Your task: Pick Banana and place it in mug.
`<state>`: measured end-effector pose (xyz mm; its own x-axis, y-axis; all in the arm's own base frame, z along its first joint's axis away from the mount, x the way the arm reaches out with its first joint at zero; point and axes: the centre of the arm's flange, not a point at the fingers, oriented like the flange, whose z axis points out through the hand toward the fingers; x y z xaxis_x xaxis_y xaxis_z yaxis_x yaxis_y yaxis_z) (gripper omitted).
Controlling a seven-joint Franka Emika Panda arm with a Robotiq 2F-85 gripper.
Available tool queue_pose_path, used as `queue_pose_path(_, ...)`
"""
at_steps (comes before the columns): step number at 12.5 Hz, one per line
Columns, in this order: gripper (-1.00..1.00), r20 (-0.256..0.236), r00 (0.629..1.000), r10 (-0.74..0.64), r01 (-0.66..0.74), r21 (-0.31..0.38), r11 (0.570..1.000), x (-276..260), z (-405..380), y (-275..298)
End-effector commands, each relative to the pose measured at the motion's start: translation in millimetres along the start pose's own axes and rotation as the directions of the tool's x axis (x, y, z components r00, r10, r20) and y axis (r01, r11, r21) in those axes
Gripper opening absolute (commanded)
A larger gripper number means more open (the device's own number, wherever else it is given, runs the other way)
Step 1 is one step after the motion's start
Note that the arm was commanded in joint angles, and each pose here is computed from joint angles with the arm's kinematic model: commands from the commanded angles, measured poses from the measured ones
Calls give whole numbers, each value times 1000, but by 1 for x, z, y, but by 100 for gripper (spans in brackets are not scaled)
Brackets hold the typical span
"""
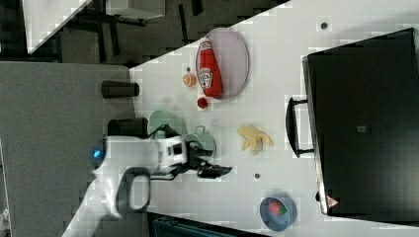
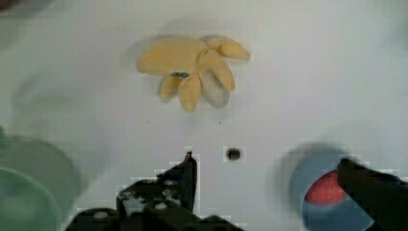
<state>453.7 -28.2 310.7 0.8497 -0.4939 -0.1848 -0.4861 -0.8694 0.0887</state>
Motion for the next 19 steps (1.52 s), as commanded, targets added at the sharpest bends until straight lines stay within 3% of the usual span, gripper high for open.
queue_pose_path(1,100,-127,955,-268,272,17,962,18,-1,-16)
queue_pose_path(5,100,-68,888,-456,455,-24,890,37,84,-24)
queue_pose_path(7,100,-57,886,-460,459,-30,888,42,119,-26)
queue_pose_path(10,100,-106,879,-464,463,-35,885,49,145,-31)
queue_pose_path(12,93,-108,877,-468,467,-36,883,48,157,-33)
queue_pose_path(17,-43,-129,875,-467,467,-35,884,51,149,-34)
queue_pose_path(19,-46,-159,875,-457,458,-34,888,55,134,-33)
